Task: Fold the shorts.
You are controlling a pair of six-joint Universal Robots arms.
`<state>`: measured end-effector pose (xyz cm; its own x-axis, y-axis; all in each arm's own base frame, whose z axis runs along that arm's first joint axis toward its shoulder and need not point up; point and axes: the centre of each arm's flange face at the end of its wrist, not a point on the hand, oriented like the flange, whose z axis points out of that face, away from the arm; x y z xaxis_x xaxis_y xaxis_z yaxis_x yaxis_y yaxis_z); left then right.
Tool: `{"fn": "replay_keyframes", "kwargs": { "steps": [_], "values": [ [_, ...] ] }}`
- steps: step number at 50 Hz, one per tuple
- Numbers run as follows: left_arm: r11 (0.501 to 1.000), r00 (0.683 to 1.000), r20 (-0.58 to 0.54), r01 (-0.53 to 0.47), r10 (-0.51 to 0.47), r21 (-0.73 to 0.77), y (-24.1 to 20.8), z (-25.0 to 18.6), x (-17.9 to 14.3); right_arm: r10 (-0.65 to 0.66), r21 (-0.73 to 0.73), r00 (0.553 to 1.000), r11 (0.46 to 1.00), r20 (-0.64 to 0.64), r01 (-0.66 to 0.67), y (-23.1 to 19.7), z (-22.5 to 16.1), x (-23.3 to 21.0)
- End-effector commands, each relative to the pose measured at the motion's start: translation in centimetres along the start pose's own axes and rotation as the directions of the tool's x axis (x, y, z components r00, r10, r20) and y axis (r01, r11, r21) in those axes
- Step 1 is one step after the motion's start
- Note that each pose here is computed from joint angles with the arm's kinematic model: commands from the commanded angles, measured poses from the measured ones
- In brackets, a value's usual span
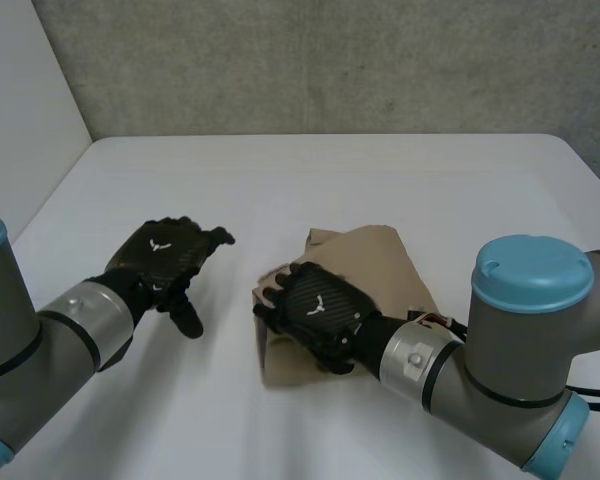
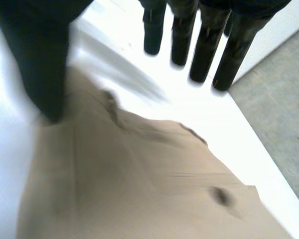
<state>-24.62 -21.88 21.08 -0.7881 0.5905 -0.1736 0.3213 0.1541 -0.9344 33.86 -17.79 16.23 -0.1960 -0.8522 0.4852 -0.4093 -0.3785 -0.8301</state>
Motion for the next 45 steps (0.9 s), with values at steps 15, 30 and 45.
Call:
{"fn": "replay_keyframes", "kwargs": {
  "steps": [15,30,45],
  "values": [
    [0.982,0.982,-0.098,0.168,-0.159,0.091,-3.0,6.6,8.2,0.503,0.012,0.796,0.847,-0.337,-0.531,3.2,-2.1,9.1],
    [0.981,0.995,0.044,0.101,-0.094,-0.169,5.4,9.0,9.6,0.326,-0.307,0.827,0.815,-0.458,-0.491,9.4,-1.0,9.6],
    [0.977,0.988,0.039,0.140,-0.148,0.158,-7.5,2.6,7.1,0.380,0.045,0.771,0.908,-0.511,-0.417,-2.8,-3.0,13.1]
  ]
}}
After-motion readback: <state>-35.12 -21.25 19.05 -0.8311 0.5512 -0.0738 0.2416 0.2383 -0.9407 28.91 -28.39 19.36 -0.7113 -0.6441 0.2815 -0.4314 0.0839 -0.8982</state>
